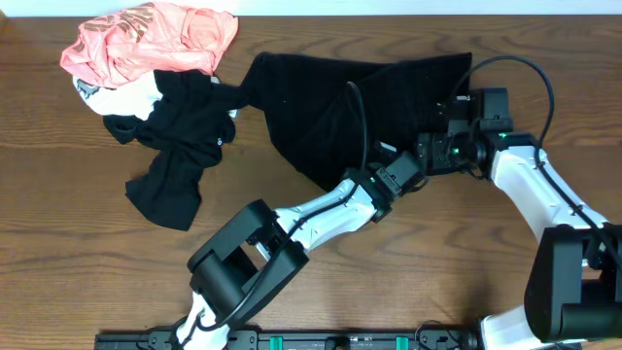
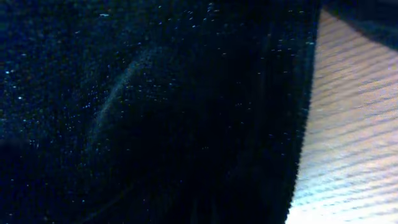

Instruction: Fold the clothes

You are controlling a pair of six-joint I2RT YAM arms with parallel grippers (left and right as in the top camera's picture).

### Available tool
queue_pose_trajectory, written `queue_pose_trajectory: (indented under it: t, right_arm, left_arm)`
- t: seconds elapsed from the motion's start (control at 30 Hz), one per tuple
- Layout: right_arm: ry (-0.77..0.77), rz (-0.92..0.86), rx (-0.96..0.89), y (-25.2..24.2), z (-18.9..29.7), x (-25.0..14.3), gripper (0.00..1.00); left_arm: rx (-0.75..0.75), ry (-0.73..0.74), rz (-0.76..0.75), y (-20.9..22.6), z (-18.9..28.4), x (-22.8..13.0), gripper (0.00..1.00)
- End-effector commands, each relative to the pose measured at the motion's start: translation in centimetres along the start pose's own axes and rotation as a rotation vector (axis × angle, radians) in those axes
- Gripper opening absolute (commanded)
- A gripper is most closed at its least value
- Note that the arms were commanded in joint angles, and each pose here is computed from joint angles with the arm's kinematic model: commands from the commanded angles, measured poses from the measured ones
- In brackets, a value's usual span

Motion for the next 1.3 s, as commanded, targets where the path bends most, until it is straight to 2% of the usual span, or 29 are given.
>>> queue_pose_trajectory:
  t: [0.0,0.33,0.67,0.73,0.77,0.87,0.93,1.13,1.27]
  right_arm:
    - [0.008,-0.006,-0.02,-1.4,-0.1,-0.3,0.99]
    - [0.05,-0.076,-0.048,-4.2,-1.8,-1.0,0.97]
    - [0.079,-0.087,0.07,-4.2,-5.1,-1.5,0.83]
    - [0.078,-0.086,0.071,-4.1,-5.2,-1.5,0.7]
    - [0.077,-0.086,0.071,-4.1,-5.2,-1.5,0.58]
    - [0.077,-0.088,0.072,-4.1,-5.2,-1.4,0.13]
    - [0.071,-0.095,0.073,-4.1,-5.0,-1.3,0.01]
    - [-0.019,-0.069,0.08,-3.1,-1.2,0.8,0.01]
    - [-0.17,-0.03,0.075,-1.9,4.9,3.8,0.01]
  left_arm:
    - [0.07,0.005,-0.005,0.7,-0.8,-0.3,0.06]
    - [0.102,0.027,0.083,2.7,-1.6,0.1,0.06]
    - [0.108,0.03,0.099,3.3,-1.8,0.3,0.06]
    - [0.108,0.029,0.099,3.3,-1.8,0.3,0.06]
    - [0.108,0.029,0.099,3.3,-1.8,0.3,0.06]
    - [0.11,0.03,0.104,3.5,-1.8,0.4,0.06]
    - [0.113,0.028,0.114,3.9,-1.8,0.6,0.06]
    - [0.144,0.012,0.148,8.2,1.2,3.1,0.06]
    - [0.158,-0.061,0.249,13.0,4.9,5.0,0.06]
Point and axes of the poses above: each gripper's point midway between its finger pads, its own z axis back along the fingers, its own y axis along the line the jaws close on, x = y × z, the point moved 10 cm from there along z, back along the fingers, and after that the axes turned 3 degrees about -z, right-handed, at the moved point
